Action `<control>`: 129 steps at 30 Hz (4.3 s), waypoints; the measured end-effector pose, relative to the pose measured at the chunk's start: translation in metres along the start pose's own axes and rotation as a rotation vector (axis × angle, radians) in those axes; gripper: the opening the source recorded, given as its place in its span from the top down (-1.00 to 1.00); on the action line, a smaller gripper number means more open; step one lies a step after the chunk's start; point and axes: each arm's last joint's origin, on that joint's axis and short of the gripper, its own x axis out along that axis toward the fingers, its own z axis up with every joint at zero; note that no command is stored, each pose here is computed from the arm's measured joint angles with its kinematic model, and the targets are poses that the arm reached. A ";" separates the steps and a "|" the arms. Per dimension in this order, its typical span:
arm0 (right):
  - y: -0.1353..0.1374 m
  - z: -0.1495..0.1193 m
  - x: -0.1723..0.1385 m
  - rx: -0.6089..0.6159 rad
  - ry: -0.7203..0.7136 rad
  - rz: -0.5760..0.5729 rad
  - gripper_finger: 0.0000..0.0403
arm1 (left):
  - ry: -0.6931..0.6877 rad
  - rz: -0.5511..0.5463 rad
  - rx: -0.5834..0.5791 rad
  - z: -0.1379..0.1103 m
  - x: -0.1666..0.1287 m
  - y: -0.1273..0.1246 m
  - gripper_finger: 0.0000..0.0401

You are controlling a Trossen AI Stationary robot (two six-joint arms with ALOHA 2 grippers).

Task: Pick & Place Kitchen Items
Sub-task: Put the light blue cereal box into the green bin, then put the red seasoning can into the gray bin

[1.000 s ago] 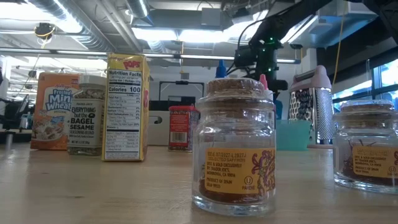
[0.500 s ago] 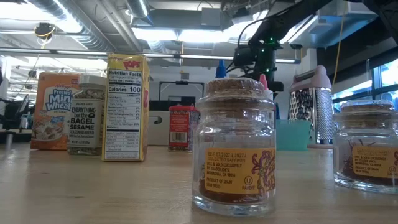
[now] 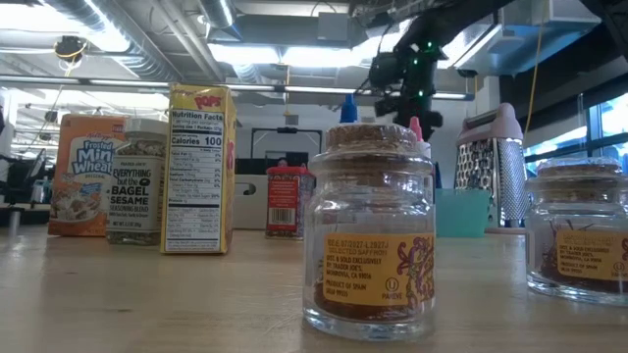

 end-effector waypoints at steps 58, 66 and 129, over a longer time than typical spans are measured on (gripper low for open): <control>0.289 -0.032 -0.232 0.364 -0.387 0.400 0.05 | 0.418 -0.039 0.800 -0.024 0.085 0.073 -0.54; 0.342 -0.036 -0.245 0.311 -0.574 0.575 0.05 | 0.655 -0.220 1.100 -0.051 0.129 0.089 -0.54; 0.353 -0.042 -0.250 0.159 -0.641 0.563 0.06 | 0.980 -0.485 1.502 -0.081 0.239 0.114 -0.53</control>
